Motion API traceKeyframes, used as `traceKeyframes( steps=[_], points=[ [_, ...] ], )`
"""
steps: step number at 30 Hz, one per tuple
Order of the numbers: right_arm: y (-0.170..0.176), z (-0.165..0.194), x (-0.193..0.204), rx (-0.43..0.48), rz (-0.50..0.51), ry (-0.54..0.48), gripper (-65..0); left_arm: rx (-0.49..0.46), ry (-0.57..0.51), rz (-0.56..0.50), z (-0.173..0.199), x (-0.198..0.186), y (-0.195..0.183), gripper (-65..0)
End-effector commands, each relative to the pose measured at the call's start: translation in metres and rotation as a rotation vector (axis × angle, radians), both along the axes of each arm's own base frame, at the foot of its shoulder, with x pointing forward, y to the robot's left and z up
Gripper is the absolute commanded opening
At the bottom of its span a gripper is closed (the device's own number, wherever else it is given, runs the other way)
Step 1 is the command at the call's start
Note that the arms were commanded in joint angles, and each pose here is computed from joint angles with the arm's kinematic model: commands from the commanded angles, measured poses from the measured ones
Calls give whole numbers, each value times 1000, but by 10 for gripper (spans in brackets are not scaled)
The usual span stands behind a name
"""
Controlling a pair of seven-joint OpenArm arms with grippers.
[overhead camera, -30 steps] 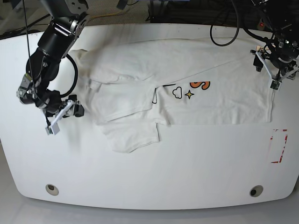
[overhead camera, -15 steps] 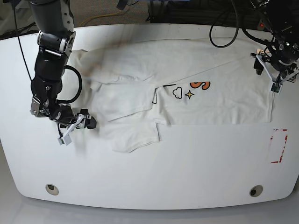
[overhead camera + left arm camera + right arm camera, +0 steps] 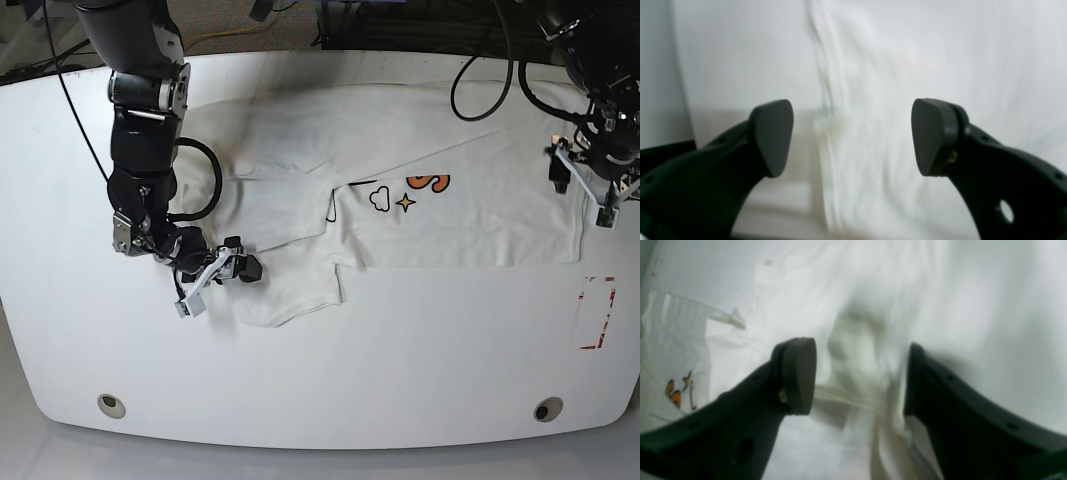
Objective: Fold the T-shirt properly
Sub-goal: 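Move the right gripper to the sleeve and grasp it, then lower the left gripper onto the T-shirt hem and grasp it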
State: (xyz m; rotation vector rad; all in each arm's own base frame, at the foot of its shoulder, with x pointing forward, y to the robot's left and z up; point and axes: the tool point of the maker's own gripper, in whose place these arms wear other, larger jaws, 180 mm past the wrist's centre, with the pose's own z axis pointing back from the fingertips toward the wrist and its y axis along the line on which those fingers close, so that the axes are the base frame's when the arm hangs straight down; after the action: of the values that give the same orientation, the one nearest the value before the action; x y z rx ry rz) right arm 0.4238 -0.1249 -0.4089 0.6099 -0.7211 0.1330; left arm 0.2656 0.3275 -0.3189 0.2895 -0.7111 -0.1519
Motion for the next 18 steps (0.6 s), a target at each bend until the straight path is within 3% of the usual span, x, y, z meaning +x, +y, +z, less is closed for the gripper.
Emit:
traceKeyframes(
  steps=[1,3,6,9,18],
  points=[
    [1,19,16,-4,7,-69,-308,-18,-69,92,13,17,15,-126],
    [4,18,15,-11,21,-67,-361,-53,-101,157,16,28,23,-126],
    [5,18,15,-12,25,-69,-537,-99,-96,220,8,43,40,-126],
    [4,18,15,-15,27,-66,-631,-159,-126,236,3,65,44,-126],
    [4,18,15,-14,26,-67,-625,-224,-111,282,-34,104,69,-126]
  ],
)
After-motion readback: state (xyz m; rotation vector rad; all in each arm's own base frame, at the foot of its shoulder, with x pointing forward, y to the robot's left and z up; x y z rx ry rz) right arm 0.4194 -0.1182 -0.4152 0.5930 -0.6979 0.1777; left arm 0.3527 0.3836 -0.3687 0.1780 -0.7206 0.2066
